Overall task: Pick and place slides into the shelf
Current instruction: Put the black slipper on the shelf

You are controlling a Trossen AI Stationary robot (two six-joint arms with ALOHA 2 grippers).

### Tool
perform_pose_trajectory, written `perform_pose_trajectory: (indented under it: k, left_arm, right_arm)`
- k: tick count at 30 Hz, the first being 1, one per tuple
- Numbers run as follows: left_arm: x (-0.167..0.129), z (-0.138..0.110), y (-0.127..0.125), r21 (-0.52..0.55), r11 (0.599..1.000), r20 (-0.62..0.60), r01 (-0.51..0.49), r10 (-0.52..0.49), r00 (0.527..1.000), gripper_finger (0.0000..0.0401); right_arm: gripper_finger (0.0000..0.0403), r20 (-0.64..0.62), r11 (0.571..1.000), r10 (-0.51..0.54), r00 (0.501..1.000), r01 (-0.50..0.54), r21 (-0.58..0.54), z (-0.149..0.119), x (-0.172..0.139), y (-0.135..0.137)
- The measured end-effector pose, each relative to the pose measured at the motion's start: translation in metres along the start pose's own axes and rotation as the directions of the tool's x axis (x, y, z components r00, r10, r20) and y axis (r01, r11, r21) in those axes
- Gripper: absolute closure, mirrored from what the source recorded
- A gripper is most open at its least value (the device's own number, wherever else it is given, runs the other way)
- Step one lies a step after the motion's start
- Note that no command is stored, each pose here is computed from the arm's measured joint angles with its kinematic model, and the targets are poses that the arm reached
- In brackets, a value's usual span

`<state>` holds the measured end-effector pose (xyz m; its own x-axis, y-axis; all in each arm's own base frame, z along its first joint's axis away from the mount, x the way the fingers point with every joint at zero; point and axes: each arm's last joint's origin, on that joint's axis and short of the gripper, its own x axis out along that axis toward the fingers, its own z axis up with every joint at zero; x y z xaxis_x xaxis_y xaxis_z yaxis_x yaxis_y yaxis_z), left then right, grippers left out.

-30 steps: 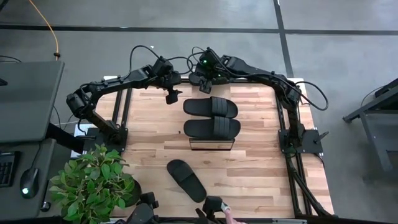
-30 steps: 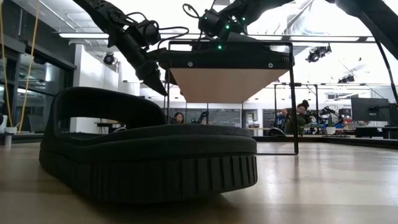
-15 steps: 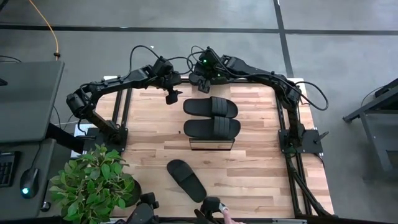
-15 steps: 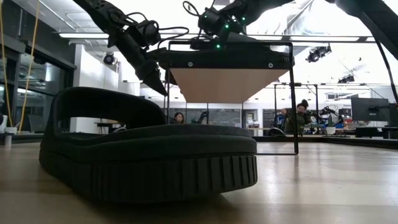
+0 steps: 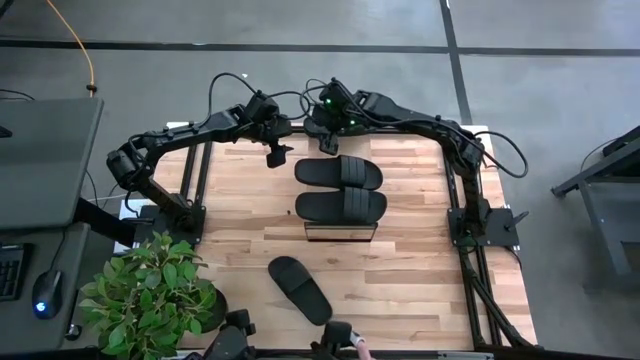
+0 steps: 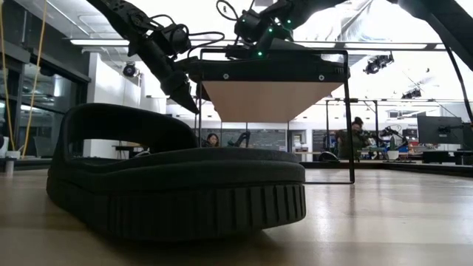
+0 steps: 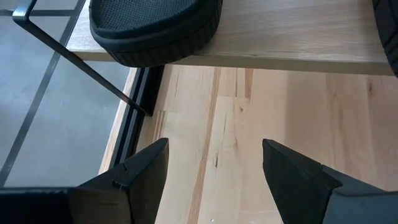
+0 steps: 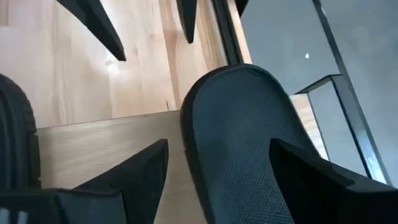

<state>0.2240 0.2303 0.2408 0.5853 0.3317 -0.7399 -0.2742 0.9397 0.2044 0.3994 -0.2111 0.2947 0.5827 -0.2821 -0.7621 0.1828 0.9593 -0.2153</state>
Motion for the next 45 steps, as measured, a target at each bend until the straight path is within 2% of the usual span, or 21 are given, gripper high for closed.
perform_pose_trajectory:
  k: [10,18,26,29,38,45]
  left_arm:
    - [0.000,0.000,0.000,-0.001,1.000,0.000,0.000,0.000,1.000,0.0160]
    - [0.000,0.000,0.000,-0.008,1.000,0.000,0.000,0.000,1.000,0.0160]
    - [0.000,0.000,0.000,-0.009,1.000,-0.001,0.001,-0.001,1.000,0.0160]
    - [0.000,0.000,0.000,-0.009,1.000,-0.002,0.001,-0.001,1.000,0.0160]
    - [0.000,0.000,0.000,0.003,1.000,-0.003,0.002,-0.002,1.000,0.0160]
    - [0.000,0.000,0.000,0.007,1.000,-0.003,0.002,-0.002,1.000,0.0160]
  right_arm:
    - [0.0132,-0.058,0.985,-0.172,0.983,0.171,-0.010,-0.002,0.000,-0.006]
    - [0.0132,-0.049,0.974,-0.226,0.973,0.226,-0.002,0.000,-0.001,-0.011]
    - [0.0132,0.007,0.990,-0.142,0.990,0.142,-0.006,0.003,-0.001,-0.007]
    - [0.0132,0.009,0.989,-0.144,0.989,0.144,-0.018,0.004,-0.005,-0.007]
    - [0.0132,0.012,0.985,-0.173,0.985,0.173,0.009,0.004,-0.057,-0.012]
    - [0.0132,-0.119,0.994,-0.107,0.987,0.108,0.000,-0.010,-0.066,-0.008]
